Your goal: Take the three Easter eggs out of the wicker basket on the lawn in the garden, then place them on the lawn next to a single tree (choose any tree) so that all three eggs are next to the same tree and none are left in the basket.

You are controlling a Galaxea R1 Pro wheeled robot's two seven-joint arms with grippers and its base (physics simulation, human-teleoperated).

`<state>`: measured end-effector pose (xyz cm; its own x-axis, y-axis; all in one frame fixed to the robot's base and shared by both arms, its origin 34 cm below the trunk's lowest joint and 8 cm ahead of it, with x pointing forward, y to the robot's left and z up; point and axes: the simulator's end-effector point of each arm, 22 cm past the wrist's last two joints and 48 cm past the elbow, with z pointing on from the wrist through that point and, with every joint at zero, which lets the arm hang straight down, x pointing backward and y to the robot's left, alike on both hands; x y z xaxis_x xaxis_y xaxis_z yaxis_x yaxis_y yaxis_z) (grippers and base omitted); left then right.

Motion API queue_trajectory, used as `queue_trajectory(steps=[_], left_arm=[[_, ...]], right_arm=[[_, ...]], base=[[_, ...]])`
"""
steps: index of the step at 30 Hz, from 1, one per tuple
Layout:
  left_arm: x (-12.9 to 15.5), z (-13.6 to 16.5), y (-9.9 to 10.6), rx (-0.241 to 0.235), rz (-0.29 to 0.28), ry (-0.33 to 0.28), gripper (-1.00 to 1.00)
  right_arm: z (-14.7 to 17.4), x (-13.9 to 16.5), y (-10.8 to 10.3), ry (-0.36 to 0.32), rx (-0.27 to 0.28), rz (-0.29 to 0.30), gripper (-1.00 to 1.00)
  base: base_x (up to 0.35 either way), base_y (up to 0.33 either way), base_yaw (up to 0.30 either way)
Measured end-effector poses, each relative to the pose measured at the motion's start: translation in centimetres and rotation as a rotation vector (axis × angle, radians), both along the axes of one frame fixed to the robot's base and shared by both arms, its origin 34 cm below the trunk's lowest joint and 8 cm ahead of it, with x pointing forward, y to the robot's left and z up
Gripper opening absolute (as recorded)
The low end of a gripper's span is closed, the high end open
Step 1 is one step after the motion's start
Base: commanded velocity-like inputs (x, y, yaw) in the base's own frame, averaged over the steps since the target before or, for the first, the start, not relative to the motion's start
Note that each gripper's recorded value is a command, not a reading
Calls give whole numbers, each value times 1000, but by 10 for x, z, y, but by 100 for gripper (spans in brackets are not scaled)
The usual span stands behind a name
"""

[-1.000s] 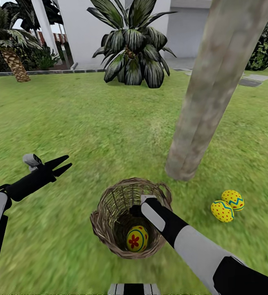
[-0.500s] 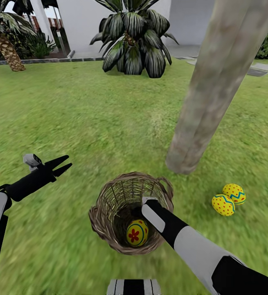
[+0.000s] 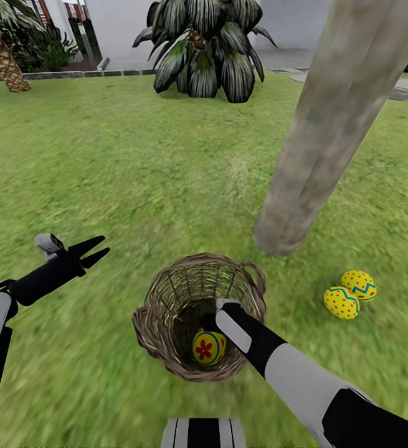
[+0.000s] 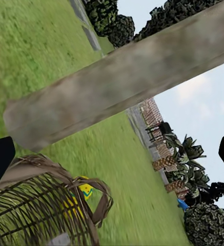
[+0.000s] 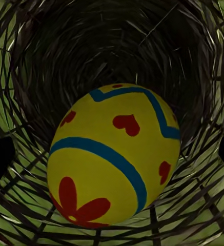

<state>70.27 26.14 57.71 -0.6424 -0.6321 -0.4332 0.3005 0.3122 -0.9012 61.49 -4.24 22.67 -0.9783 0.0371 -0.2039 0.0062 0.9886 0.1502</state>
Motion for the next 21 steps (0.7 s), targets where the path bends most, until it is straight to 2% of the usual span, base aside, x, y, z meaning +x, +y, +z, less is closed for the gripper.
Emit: queue_trajectory(steps=[5,8,11,15,21], left_arm=[[0,0,0,0,-1,1,100],[0,0,0,0,-1,1,100],[-2,-3,-10,-13,-11,1,100],[-3,-4,-14,-18,-16,4,100],[-5,-6,-21,-27,-27,7,100]], right_arm=[[2,4,2,-15,8,-9,100],[4,13,0,-54,11,-45,100],[6,19,1,-73,-4,-34,100],[4,15,8,-79,-10,-32,100],[-7,4,-2,-52,-34,-34,100]], base=[[0,0,0],[0,0,0],[0,0,0],[0,0,0],[0,0,0]])
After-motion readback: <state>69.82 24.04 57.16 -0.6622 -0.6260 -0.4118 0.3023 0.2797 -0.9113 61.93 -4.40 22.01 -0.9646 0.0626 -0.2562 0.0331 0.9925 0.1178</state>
